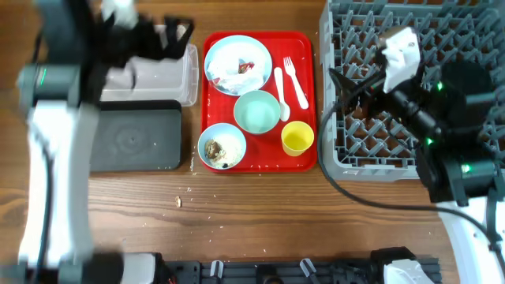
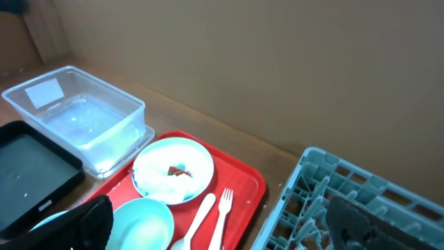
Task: Sort waste into correct bins and load items into the dishwasher rack
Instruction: 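Reach the left gripper to the tissue and wrapper on the blue plate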
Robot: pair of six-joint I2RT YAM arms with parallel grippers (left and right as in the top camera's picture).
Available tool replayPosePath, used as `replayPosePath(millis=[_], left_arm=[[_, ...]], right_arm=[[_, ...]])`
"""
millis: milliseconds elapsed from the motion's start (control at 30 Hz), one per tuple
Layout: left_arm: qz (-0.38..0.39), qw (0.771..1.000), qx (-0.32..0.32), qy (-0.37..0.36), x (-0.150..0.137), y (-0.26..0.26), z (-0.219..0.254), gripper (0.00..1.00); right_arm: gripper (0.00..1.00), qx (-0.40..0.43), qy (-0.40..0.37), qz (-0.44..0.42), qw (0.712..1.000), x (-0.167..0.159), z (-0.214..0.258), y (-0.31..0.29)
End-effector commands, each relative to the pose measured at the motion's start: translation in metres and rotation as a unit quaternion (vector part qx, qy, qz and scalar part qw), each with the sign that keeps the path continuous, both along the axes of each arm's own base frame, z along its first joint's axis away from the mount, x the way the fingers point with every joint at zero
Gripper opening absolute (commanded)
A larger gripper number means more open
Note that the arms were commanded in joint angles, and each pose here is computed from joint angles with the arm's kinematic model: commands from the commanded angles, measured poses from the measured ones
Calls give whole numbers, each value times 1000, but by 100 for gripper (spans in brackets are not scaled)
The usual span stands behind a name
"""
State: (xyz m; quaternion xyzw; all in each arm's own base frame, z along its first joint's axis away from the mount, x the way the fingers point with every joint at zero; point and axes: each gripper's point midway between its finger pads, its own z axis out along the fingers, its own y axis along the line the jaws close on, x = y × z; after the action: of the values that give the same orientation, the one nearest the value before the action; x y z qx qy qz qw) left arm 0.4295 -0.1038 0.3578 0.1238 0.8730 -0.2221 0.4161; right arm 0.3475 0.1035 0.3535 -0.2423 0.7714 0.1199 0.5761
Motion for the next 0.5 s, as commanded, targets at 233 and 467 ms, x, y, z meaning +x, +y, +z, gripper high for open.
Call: replayPosePath(millis=[233, 467], left_arm=[[-142, 974, 150, 92, 74, -83, -144, 100], [-134, 952, 236, 144, 103, -74, -251, 100]], right_arm=[[100, 6, 84, 36, 996, -17, -28, 11], [100, -3, 161, 37, 986, -20, -66, 11]])
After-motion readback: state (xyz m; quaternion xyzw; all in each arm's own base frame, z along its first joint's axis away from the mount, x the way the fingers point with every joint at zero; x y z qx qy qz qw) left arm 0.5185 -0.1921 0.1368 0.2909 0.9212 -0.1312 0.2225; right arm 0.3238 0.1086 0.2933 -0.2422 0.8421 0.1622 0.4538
